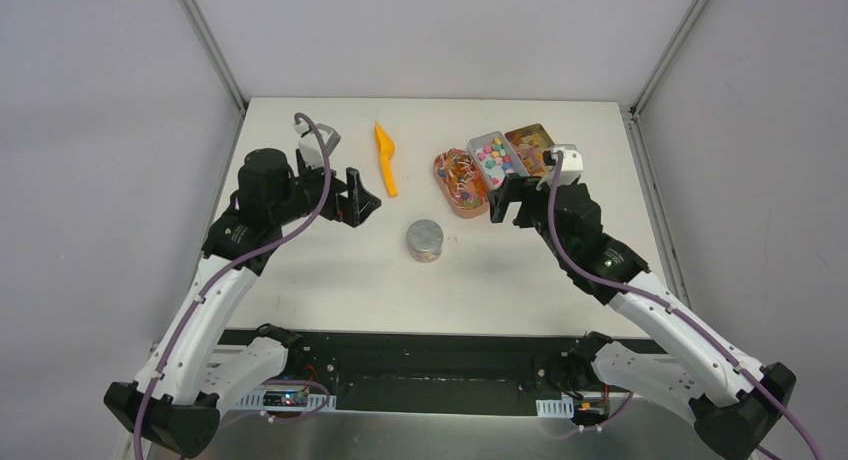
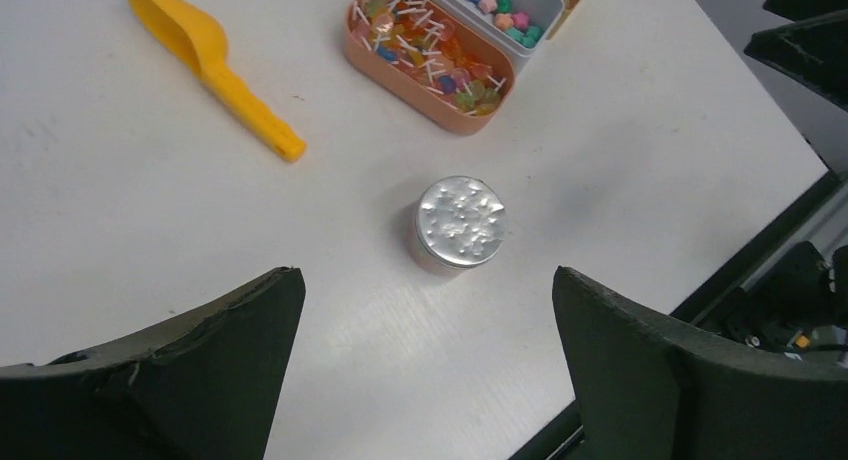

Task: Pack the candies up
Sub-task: Reset both arms

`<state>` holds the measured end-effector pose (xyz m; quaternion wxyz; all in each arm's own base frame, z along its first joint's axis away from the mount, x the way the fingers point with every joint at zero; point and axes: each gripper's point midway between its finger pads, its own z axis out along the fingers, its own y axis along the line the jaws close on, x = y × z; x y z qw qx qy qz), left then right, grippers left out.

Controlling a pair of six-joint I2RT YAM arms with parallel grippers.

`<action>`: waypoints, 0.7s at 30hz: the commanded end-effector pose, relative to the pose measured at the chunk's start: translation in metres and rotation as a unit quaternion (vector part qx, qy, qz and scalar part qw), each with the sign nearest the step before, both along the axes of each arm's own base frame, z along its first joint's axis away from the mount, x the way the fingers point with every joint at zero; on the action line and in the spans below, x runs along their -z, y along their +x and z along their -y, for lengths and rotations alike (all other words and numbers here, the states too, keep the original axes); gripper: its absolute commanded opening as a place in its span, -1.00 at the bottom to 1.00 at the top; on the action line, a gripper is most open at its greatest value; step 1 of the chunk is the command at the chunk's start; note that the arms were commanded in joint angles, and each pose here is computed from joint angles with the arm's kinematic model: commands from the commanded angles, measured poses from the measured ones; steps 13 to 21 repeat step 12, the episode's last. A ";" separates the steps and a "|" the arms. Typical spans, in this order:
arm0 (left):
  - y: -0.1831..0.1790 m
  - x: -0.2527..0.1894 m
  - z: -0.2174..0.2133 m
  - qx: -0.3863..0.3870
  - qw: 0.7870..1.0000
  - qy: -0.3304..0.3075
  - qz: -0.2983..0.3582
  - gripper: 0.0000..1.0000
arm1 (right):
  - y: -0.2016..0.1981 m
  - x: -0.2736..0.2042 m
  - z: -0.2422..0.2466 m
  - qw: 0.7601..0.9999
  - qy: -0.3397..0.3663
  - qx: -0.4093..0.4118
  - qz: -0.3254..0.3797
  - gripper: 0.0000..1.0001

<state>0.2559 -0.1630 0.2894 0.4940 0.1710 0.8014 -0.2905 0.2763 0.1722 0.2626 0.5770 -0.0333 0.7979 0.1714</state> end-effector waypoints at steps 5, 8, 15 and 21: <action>0.005 -0.026 -0.037 -0.093 0.989 0.028 0.115 0.98 | -0.006 -0.013 0.010 0.999 0.024 0.009 0.039 0.99; 0.004 -0.026 -0.038 -0.094 0.988 0.029 0.117 0.98 | -0.008 -0.016 0.010 0.999 0.032 0.009 0.041 0.99; 0.004 -0.025 -0.040 -0.098 0.988 0.034 0.116 0.98 | -0.010 -0.020 0.007 0.998 0.038 -0.002 0.044 0.99; 0.004 -0.025 -0.040 -0.098 0.988 0.034 0.116 0.98 | -0.010 -0.020 0.007 0.998 0.038 -0.002 0.044 0.99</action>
